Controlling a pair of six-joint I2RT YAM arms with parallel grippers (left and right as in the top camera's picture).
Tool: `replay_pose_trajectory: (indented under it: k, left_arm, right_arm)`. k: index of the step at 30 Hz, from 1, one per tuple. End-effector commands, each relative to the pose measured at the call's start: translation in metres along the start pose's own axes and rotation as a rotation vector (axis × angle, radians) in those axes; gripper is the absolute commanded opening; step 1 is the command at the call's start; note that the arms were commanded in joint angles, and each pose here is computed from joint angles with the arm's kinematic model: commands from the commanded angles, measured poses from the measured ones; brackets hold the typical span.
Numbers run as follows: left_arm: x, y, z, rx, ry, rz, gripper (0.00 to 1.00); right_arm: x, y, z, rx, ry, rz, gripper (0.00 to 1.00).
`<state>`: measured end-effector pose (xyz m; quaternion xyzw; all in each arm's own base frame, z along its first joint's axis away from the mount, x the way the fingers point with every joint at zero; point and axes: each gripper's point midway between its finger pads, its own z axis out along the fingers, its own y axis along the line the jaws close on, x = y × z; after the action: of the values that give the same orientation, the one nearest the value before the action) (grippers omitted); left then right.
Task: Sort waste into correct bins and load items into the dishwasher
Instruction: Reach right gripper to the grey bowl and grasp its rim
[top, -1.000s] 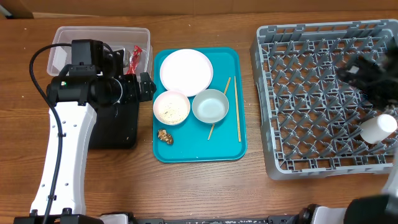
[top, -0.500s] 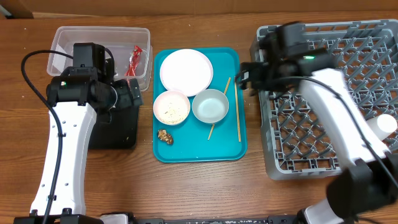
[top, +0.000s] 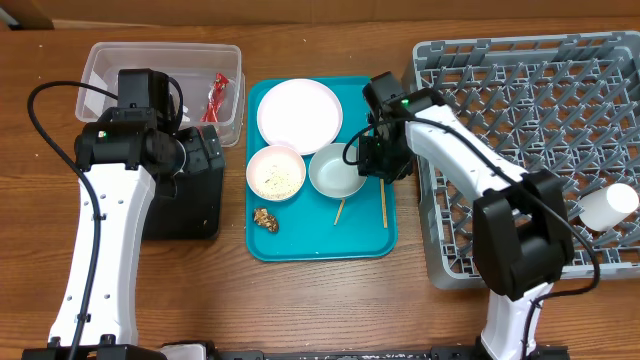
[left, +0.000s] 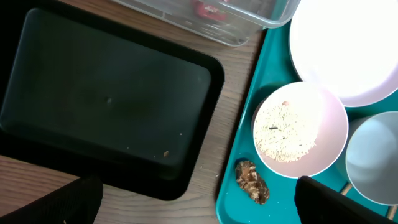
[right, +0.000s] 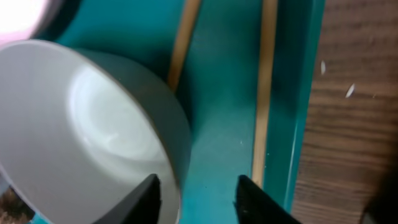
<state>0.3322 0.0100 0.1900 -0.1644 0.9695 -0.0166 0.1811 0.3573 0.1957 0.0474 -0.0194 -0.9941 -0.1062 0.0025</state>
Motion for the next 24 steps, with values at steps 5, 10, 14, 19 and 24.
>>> replay_pose_trajectory:
  k: [5, 10, 14, 19, 24]
  left_arm:
    - [-0.002, 0.002, -0.003, -0.013, -0.01, -0.013, 1.0]
    - [-0.002, 0.002, -0.003, -0.011, -0.008, -0.013, 1.0]
    - [-0.002, 0.002, -0.003, -0.011, -0.007, -0.013, 1.0]
    - [-0.002, 0.002, -0.003, -0.011, -0.008, -0.013, 1.0]
    - [-0.002, 0.002, -0.003, -0.011, -0.008, -0.013, 1.0]
  right_arm:
    - [-0.004, -0.003, -0.001, 0.013, -0.012, 0.026, 0.09]
    - [-0.013, -0.006, -0.034, 0.013, -0.065, -0.009, 0.04]
    - [-0.035, -0.023, -0.101, 0.083, -0.226, 0.016, 0.04]
    - [-0.066, -0.066, -0.206, 0.189, -0.524, 0.114, 0.04]
    - [-0.083, -0.147, -0.288, 0.425, -0.796, 0.286, 0.04]
